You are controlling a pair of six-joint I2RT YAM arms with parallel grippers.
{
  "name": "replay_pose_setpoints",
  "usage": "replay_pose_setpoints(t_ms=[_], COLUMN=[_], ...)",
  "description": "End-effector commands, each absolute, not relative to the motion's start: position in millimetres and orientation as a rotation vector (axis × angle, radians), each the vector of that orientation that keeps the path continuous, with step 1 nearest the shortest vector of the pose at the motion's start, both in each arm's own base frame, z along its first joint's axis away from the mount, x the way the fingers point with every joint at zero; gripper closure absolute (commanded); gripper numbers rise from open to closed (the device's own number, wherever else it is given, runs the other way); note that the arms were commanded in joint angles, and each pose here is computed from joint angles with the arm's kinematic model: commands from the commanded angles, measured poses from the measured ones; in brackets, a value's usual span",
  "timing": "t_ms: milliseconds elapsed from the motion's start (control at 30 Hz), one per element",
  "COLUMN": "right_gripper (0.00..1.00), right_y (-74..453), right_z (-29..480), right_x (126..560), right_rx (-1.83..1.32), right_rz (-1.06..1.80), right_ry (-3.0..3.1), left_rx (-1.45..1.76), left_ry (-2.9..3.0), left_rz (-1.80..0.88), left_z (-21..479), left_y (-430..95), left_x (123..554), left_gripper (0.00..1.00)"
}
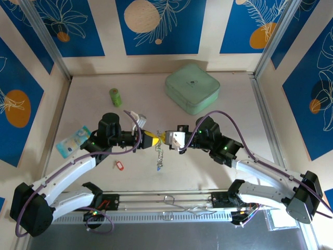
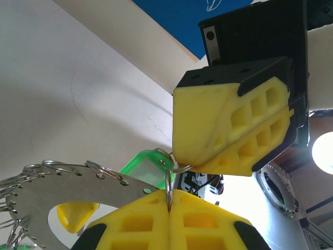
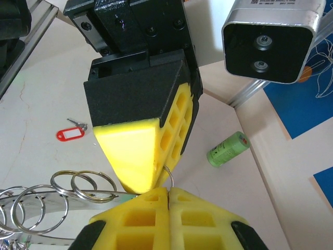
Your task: Put the keys on the keyring
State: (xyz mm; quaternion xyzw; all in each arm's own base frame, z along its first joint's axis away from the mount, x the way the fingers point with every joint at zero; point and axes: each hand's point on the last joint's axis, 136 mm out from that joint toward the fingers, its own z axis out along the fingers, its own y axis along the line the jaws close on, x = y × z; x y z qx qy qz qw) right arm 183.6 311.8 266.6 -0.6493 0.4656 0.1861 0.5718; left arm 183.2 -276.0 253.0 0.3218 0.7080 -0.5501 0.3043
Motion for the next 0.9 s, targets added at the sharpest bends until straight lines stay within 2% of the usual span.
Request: replay_pose_setpoints(t_ms=[0, 867], right_gripper=[1.0, 1.0], right_y=[313.6, 318.9], right_z=[274.5, 264.6], right_x=[177.5, 166.0], right_rx=[-1.541, -1.595], right_rz=[0.441, 0.557], right_ry=[1.063, 1.12], left_rx=[0.882, 0.856], left_ry=[1.794, 1.771], left_rz=[-1.454, -1.372], left_z=[278.2, 282.0], left_y=[-279.0, -275.8], left_x=[183.5, 192.6], left_gripper=[1.0, 1.0])
